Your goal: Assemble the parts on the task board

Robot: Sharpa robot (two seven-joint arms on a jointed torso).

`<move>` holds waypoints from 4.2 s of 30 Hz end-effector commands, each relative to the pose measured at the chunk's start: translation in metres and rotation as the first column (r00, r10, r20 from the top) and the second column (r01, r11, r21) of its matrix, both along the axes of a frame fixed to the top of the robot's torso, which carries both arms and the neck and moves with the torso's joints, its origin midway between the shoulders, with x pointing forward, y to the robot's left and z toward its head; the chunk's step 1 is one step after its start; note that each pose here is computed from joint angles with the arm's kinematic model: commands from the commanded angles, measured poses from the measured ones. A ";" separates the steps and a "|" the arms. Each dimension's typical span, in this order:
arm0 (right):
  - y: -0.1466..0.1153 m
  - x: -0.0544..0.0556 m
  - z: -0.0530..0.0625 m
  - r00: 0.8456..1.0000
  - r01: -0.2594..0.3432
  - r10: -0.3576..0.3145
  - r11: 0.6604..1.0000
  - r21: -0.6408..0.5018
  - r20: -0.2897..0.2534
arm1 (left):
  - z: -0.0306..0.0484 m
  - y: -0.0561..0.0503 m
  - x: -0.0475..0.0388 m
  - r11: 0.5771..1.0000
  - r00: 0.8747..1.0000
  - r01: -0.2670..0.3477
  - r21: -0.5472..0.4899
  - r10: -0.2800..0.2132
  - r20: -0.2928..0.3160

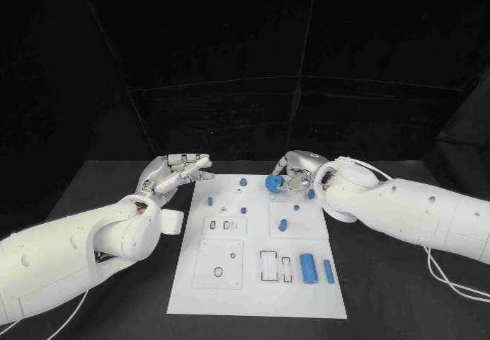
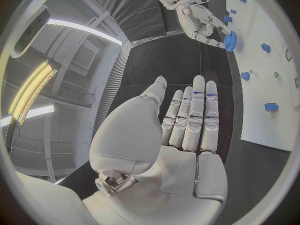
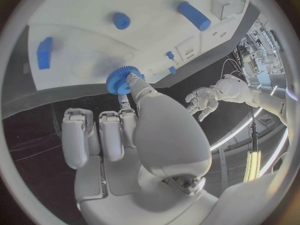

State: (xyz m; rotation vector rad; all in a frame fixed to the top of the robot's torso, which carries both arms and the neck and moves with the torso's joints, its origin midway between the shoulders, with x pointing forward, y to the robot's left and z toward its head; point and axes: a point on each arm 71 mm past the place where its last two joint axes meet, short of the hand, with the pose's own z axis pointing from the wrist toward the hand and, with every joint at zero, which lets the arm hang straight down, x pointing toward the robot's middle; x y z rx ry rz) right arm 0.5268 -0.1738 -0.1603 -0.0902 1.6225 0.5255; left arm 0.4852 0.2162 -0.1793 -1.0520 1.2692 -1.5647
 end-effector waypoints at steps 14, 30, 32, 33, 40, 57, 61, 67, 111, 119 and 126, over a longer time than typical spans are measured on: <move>0.074 -0.001 0.001 0.989 -0.088 0.090 0.996 -0.026 0.120 | 0.0013 -0.003 -0.0004 1.000 1.000 0.018 -0.005 -0.018 0.004; 0.096 0.004 -0.022 0.995 -0.098 0.100 0.991 -0.095 0.017 | 0.0014 -0.003 -0.0003 1.000 1.000 0.018 -0.004 -0.018 0.005; 0.097 0.005 -0.022 0.995 -0.096 0.098 0.991 -0.098 0.017 | 0.0015 -0.004 -0.0003 1.000 1.000 0.019 -0.004 -0.019 0.006; 0.097 0.005 -0.023 0.995 -0.094 0.097 0.991 -0.100 0.017 | 0.0015 -0.004 -0.0004 1.000 1.000 0.019 -0.004 -0.019 0.006; 0.098 0.007 -0.024 0.996 -0.082 0.084 0.991 -0.109 0.012 | 0.0015 -0.004 -0.0003 1.000 1.000 0.020 -0.003 -0.020 0.006; 0.096 0.010 -0.027 0.999 -0.050 0.048 0.992 -0.116 -0.016 | 0.0013 -0.003 -0.0001 1.000 1.000 0.019 -0.002 -0.019 0.005; 0.096 0.009 -0.027 0.998 -0.053 0.050 0.992 -0.112 -0.026 | 0.0013 -0.003 -0.0001 1.000 1.000 0.018 -0.002 -0.018 0.005; 0.091 0.008 -0.022 0.998 -0.051 0.052 0.997 -0.051 0.019 | 0.0013 -0.003 0.0000 1.000 1.000 0.018 -0.002 -0.018 0.005; -0.116 -0.005 -0.053 0.991 0.076 -0.041 0.957 0.280 -0.128 | -0.0029 0.004 0.0040 1.000 1.000 0.003 0.007 -0.003 -0.004; -0.121 -0.004 -0.056 0.990 0.076 -0.040 0.959 0.275 -0.135 | -0.0036 0.004 0.0044 1.000 1.000 0.002 0.008 -0.002 -0.005; -0.119 -0.004 -0.057 0.990 0.063 -0.025 0.959 0.276 -0.140 | -0.0042 0.005 0.0048 1.000 1.000 -0.001 0.009 0.001 -0.005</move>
